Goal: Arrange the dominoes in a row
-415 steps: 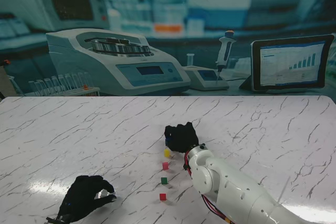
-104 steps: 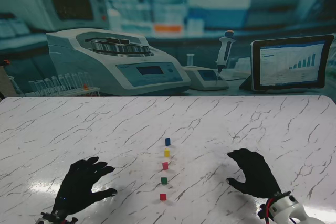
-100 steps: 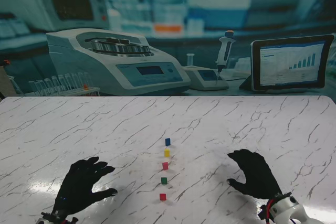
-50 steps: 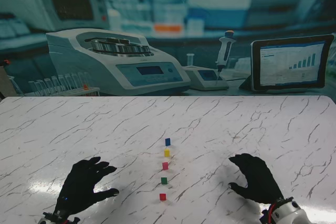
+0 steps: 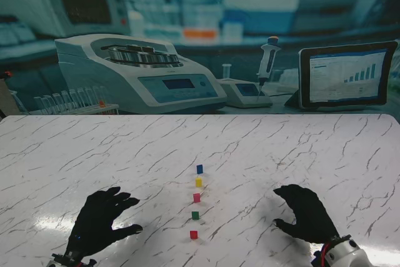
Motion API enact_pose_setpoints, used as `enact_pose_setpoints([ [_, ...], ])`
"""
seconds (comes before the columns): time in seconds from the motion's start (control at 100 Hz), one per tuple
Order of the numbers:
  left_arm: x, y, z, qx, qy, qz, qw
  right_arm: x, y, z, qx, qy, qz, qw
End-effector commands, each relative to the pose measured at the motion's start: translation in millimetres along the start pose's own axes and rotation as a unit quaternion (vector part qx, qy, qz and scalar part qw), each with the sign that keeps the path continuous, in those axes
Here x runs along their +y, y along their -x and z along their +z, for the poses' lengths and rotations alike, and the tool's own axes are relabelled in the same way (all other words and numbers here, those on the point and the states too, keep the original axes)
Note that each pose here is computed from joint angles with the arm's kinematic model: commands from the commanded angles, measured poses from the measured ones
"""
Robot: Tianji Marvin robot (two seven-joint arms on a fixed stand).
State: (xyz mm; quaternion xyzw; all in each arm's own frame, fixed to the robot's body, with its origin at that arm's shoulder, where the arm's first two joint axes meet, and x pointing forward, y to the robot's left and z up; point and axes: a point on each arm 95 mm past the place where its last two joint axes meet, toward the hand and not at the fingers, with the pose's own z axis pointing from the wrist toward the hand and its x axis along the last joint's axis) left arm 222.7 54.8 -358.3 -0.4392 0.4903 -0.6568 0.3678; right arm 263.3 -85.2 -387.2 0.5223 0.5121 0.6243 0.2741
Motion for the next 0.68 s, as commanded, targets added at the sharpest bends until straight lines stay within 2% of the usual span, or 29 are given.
enact_pose_setpoints([
  [0.0,4.6,-3.5,-5.3,0.002,0.007,-0.012,0.9999,-1.8,-3.3,-1.6,0.0,-0.002,0.003,1.0],
  [0.67,5.5,-8.2,-16.5,-0.008,0.011,-0.01,0.9998,-1.6,-8.6,2.9,0.02,-0.011,0.0,0.9997],
])
